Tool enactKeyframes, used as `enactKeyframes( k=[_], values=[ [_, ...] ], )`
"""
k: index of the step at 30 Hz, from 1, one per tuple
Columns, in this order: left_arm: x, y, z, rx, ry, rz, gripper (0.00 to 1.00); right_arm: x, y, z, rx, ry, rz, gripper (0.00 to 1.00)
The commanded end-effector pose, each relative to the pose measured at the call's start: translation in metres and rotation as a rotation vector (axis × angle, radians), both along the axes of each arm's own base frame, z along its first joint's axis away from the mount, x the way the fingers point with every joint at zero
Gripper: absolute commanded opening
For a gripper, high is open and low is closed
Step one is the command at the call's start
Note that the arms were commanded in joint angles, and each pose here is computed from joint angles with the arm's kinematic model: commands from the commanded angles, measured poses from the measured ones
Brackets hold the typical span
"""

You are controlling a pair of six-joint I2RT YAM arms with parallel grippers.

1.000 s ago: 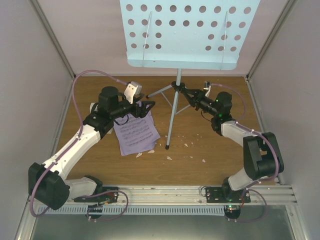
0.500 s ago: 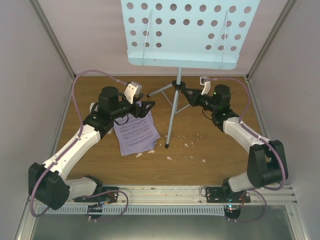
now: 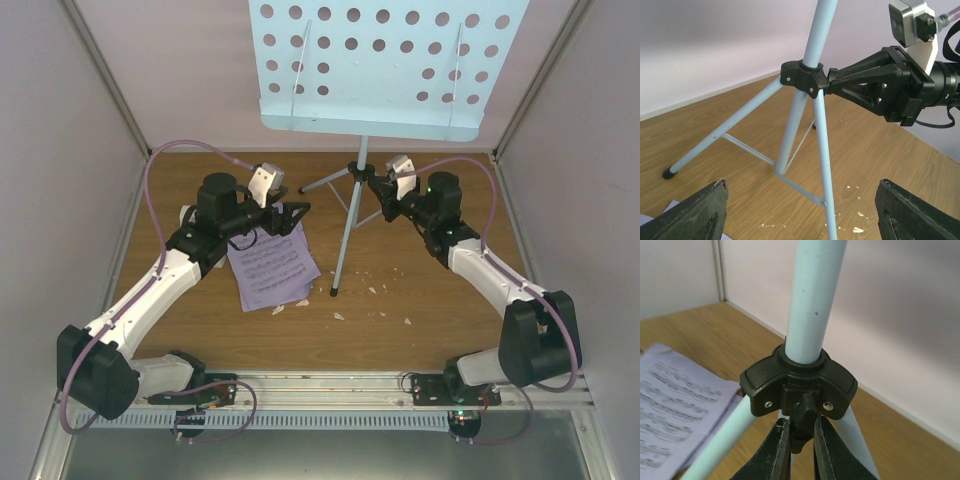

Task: Pack up the instrument practice props

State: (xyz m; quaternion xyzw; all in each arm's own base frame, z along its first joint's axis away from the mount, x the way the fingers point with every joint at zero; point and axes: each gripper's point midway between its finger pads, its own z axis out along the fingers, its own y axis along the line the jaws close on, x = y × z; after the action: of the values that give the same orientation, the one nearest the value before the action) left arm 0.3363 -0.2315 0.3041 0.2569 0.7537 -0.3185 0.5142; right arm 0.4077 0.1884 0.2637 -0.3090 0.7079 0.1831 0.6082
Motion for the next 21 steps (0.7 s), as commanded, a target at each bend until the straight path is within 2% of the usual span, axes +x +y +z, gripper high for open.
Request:
enactKeyframes(
  k=[1, 10, 19, 21],
  values=[
    [0.001, -0.004, -0.003, 0.006, -0.02, -0.01, 0.81, -0.002, -0.019, 0.003, -0.225, -0.181, -0.063, 0.04],
    [-0.001, -0.006, -0.003, 0.007, -0.018, -0.017, 0.81, -0.002, -0.032, 0.036, -0.414, -0.399, -0.125, 0.1],
    [-0.002, -0.007, -0.004, 0.009, -0.017, -0.023, 0.81, 0.002, -0.039, 0.032, -0.598, -0.483, -0.188, 0.12],
    [-0.002, -0.007, -0.004, 0.009, -0.018, -0.022, 0.81, -0.001, -0.038, 0.036, -0.565, -0.494, -0.191, 0.19]
  ],
)
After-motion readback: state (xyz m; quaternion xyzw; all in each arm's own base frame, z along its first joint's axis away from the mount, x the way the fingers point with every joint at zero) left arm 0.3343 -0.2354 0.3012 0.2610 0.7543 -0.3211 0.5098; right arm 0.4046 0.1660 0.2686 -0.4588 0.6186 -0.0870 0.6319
